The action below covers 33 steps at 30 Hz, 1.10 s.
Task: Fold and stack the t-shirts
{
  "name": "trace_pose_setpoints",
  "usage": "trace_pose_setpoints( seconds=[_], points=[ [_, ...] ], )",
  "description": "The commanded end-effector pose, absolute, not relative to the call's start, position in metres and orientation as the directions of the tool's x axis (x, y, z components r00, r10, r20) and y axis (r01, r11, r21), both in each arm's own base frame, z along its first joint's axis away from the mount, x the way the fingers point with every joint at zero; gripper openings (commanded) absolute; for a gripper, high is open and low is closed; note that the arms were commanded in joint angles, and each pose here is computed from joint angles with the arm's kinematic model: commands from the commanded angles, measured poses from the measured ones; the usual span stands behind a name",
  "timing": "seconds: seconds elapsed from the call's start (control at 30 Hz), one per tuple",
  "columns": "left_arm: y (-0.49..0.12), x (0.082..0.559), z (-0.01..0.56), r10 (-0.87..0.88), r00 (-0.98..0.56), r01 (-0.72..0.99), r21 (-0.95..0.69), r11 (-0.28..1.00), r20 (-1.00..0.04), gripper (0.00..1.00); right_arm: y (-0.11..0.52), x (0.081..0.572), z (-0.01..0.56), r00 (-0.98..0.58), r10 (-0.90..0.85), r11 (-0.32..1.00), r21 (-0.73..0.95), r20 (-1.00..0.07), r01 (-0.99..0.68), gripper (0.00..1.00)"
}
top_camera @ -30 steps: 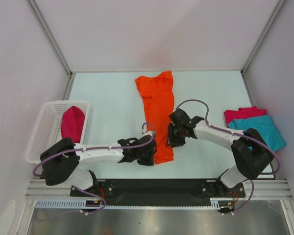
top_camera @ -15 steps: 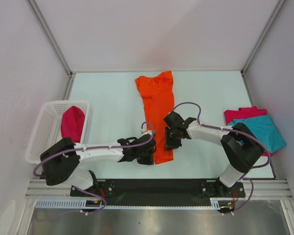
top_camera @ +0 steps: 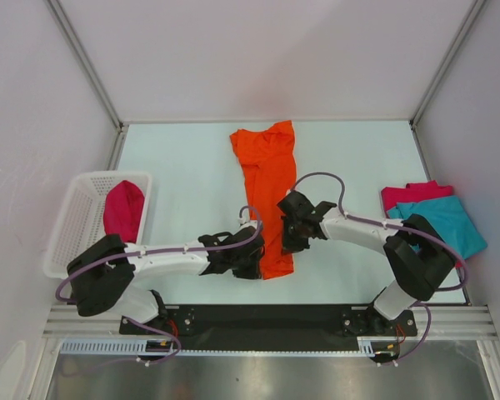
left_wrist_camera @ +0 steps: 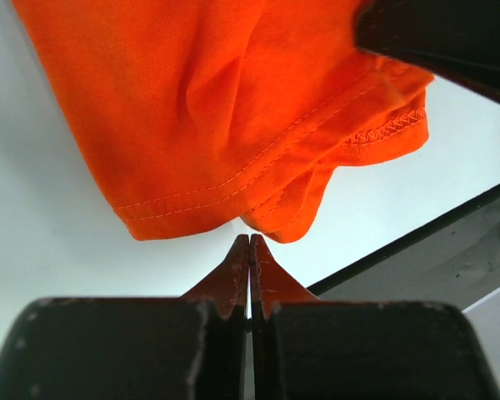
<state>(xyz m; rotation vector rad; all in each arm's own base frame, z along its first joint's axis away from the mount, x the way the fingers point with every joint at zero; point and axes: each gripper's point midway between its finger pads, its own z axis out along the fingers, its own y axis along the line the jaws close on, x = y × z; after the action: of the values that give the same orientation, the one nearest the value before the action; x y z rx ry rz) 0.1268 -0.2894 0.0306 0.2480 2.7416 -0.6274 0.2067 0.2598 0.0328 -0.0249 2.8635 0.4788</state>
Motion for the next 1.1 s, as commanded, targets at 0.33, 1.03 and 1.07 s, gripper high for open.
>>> trace_pose_setpoints(
  seconds=[0.33,1.03,1.07],
  points=[
    [-0.296,0.134,0.044,0.098,-0.919,0.269,-0.424,0.865,-0.382,0.00,0.211,0.189,0.047,-0.950,0.074,0.983,0.184,-0.305,0.017,0.00],
    [-0.315,0.131,0.058,0.084,-0.926,0.276,-0.507,0.817,-0.368,0.00,0.207,0.185,0.039,-0.953,0.063,0.993,0.111,-0.295,0.032,0.00],
    [-0.317,0.129,0.058,0.087,-0.926,0.280,-0.511,0.812,-0.368,0.06,0.208,0.184,0.037,-0.955,0.064,0.993,0.113,-0.290,0.032,0.00]
  ],
)
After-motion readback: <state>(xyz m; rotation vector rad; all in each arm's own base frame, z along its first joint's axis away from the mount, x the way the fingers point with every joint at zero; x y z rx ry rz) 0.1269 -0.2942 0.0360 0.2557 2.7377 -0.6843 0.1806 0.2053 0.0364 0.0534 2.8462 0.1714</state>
